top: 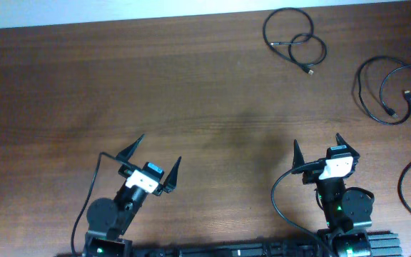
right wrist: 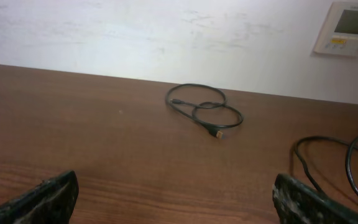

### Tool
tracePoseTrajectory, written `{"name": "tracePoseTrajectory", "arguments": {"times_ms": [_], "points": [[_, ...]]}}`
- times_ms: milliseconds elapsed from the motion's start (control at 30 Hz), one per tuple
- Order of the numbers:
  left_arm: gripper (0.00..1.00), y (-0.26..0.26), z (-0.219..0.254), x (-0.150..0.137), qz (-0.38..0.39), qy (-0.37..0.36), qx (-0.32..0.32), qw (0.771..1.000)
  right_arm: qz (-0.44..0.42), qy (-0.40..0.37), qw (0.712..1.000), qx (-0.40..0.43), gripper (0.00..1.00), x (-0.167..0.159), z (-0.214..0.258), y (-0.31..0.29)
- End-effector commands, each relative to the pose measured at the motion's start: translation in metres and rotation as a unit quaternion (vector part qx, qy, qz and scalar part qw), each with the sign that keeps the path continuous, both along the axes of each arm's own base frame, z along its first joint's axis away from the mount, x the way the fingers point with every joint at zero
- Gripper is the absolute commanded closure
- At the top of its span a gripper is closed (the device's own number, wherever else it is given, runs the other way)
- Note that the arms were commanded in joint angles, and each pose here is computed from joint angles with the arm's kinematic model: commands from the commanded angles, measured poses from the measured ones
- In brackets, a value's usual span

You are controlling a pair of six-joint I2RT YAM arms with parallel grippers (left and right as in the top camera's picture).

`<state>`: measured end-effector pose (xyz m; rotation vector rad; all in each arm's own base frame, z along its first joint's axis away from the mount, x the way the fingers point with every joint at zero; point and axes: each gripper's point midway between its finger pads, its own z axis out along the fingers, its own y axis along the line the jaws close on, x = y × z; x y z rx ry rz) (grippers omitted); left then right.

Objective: Untangle cables

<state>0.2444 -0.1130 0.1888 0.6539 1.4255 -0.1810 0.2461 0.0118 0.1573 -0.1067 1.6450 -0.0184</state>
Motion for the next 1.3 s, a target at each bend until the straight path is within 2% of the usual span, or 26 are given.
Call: {"name": "tracePoseTrajectory", "arguments": {"times_ms": [0, 367, 467, 567, 800, 933, 1267], "points": [[0.01, 0.010, -0.002, -0.002, 0.022, -0.009, -0.010, 1.000, -0.009, 0.000, 1.000, 0.003, 0.01, 0.000, -0.001, -0.003], [0.01, 0.038, 0.041, -0.017, 0.070, -0.102, -0.034, 0.992, -0.009, 0.000, 1.000, 0.003, 0.01, 0.000, -0.001, -0.003], [0.01, 0.043, 0.042, -0.017, 0.081, -0.106, -0.034, 0.991, -0.009, 0.000, 1.000, 0.003, 0.01, 0.000, -0.002, -0.003], [0.01, 0.049, 0.032, -0.013, 0.095, -0.082, -0.031, 0.992, -0.009, 0.000, 1.000, 0.003, 0.01, 0.000, -0.001, -0.003], [0.01, 0.080, -0.032, -0.001, 0.191, 0.064, -0.054, 0.978, -0.009, 0.000, 1.000, 0.003, 0.01, 0.000, -0.001, -0.003], [0.01, 0.093, -0.033, 0.001, 0.229, 0.064, -0.057, 0.970, -0.009, 0.000, 1.000, 0.003, 0.01, 0.000, -0.001, -0.003], [0.01, 0.097, -0.033, 0.001, 0.238, 0.062, -0.055, 0.968, -0.009, 0.000, 1.000, 0.003, 0.01, 0.000, -0.001, -0.003]]}}
